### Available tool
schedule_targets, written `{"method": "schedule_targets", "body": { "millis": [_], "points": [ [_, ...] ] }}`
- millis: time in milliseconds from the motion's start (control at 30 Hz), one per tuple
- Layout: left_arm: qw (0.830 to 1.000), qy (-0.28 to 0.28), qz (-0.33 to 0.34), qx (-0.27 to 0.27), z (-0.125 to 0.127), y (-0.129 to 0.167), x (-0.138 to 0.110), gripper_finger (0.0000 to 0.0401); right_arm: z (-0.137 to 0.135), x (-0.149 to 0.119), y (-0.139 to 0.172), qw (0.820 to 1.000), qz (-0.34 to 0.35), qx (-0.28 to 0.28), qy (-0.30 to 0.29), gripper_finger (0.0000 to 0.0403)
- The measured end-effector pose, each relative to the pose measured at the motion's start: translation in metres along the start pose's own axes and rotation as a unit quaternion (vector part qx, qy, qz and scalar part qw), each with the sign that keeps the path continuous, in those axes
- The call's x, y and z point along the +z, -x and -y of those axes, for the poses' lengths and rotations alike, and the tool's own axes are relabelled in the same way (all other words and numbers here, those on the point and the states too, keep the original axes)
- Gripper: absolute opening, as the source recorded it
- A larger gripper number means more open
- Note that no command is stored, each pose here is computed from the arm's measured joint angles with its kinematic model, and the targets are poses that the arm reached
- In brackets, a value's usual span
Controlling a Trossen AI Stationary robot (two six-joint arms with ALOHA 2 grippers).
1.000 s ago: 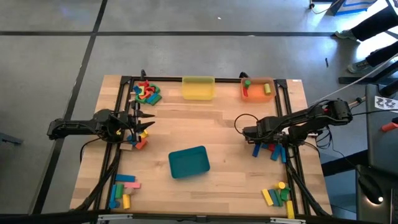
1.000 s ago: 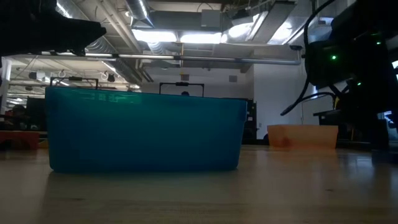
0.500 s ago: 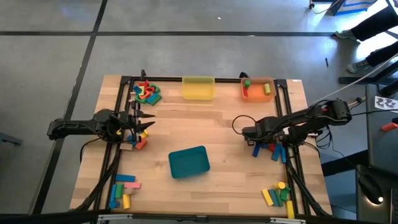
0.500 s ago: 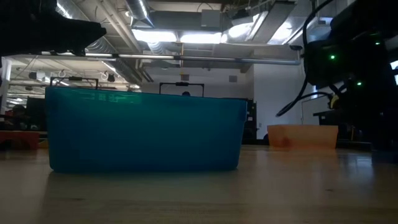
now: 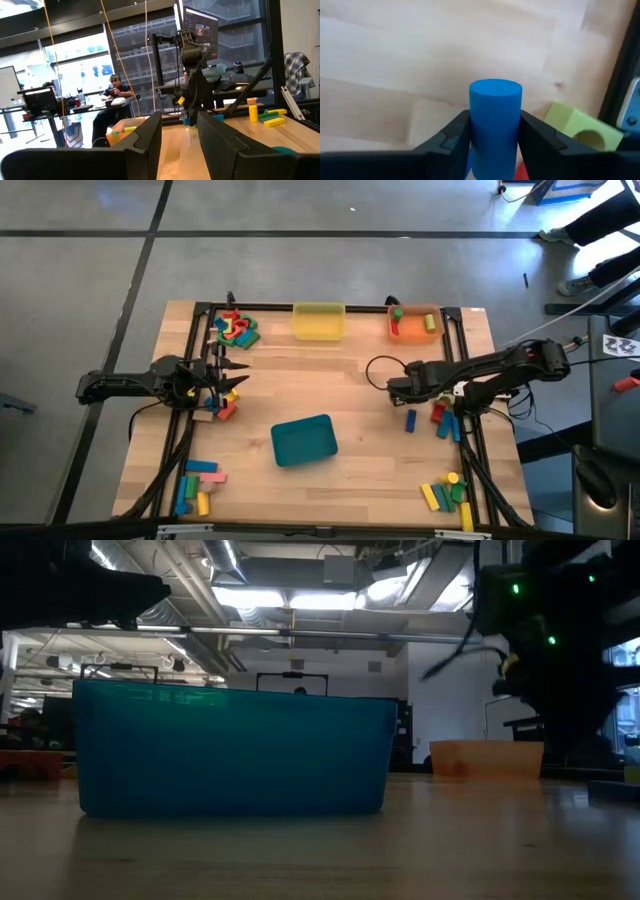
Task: Sort blocks by size
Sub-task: Put the blue cylindrical block into the orange bin
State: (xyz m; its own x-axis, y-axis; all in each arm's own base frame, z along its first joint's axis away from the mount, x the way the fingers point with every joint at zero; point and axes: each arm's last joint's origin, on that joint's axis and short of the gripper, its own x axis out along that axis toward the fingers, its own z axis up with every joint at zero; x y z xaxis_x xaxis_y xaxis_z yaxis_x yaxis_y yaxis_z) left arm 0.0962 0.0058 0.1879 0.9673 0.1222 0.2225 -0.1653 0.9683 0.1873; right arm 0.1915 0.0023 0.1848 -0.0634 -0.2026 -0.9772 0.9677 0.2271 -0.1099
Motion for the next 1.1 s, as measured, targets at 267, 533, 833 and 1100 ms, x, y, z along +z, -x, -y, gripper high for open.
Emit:
{"method": "schedule_targets", "body": {
  "millis": [267, 533, 833, 1100],
  "points": [
    [1.0, -0.001, 0.0, 0.0, 0.0, 0.0, 0.0, 0.0111, 0.015, 0.034, 0.035, 0.996, 0.084, -0.006, 0.009, 0.0136],
    [1.0, 0.001, 0.0, 0.0, 0.0, 0.0, 0.0, 0.0111, 0.039, 0.079, 0.045, 0.988, 0.153, -0.026, 0.017, 0.0147],
    [1.0, 0.002, 0.0, 0.0, 0.0, 0.0, 0.0, 0.0111, 0.056, 0.135, 0.041, 0.973, 0.23, -0.005, 0.002, 0.0146],
    [1.0, 0.002, 0.0, 0.0, 0.0, 0.0, 0.0, 0.0111, 0.068, 0.175, 0.029, 0.962, 0.271, -0.008, -0.014, 0.0144]
  ]
}}
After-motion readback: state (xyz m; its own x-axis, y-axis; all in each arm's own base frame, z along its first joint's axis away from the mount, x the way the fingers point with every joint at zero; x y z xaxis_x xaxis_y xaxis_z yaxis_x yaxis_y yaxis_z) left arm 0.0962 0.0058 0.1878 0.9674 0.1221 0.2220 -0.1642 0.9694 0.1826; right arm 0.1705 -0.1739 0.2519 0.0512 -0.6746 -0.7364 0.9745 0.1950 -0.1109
